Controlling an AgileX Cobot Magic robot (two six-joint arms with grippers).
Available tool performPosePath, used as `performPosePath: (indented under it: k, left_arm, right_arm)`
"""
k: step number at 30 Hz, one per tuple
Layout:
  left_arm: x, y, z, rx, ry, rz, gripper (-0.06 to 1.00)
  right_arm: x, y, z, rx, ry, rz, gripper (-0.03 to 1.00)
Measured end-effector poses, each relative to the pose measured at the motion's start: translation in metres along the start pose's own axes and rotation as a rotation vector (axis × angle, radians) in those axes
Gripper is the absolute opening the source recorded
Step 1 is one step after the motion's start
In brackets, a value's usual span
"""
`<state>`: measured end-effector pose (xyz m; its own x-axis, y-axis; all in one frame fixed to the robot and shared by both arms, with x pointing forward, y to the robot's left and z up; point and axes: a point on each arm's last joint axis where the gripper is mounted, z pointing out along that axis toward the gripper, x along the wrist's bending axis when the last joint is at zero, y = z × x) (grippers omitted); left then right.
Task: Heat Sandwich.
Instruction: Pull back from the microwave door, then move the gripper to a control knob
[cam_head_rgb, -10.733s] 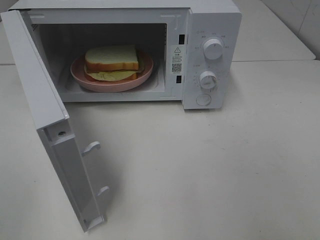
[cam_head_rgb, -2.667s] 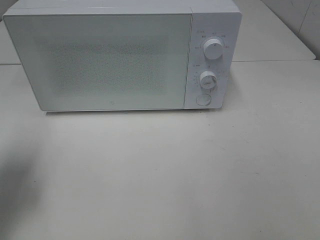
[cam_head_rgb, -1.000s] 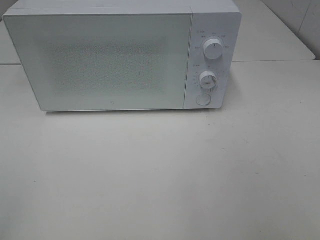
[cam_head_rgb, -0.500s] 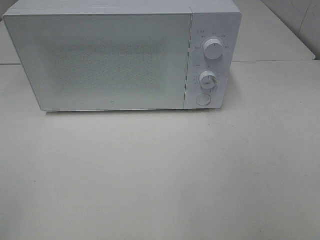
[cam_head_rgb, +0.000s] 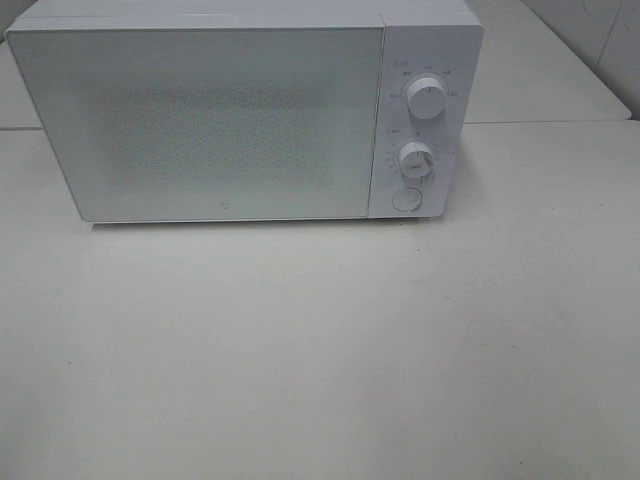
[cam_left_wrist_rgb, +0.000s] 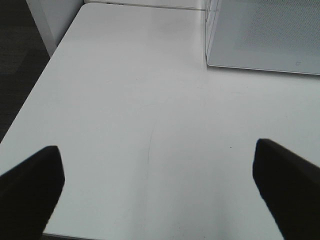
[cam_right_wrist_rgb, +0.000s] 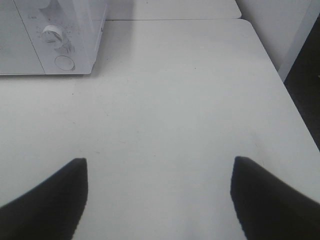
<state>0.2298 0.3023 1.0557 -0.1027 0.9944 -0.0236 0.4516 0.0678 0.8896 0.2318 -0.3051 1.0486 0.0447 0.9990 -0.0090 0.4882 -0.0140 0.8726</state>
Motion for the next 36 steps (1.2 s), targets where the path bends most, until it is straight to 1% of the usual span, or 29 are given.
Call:
performPosePath:
  k: [24,27,29,31,34,36]
  left_arm:
    - [0.0,0.0,0.0,0.0,0.0,0.0,0.97]
    - [0.0,0.0,0.0,0.0,0.0,0.0,0.97]
    - [0.0,0.0,0.0,0.0,0.0,0.0,0.97]
    - [0.0,0.0,0.0,0.0,0.0,0.0,0.97]
    - [0.0,0.0,0.0,0.0,0.0,0.0,0.97]
    - [0.0,0.0,0.0,0.0,0.0,0.0,0.97]
  right_arm:
    - [0.0,0.0,0.0,-0.001,0.0,0.0,0.76]
    - [0.0,0.004,-0.004,-0.03,0.001,0.001,0.76]
    - [0.0,0.011,-0.009,-0.087,0.004,0.002,0.76]
    - [0.0,0.013,-0.009,-0.101,0.005,0.003,0.76]
    - [0.0,0.018,-0.01,-0.156,0.008,0.003,0.76]
    - [0.0,0.02,-0.009,-0.161,0.009,0.002,0.76]
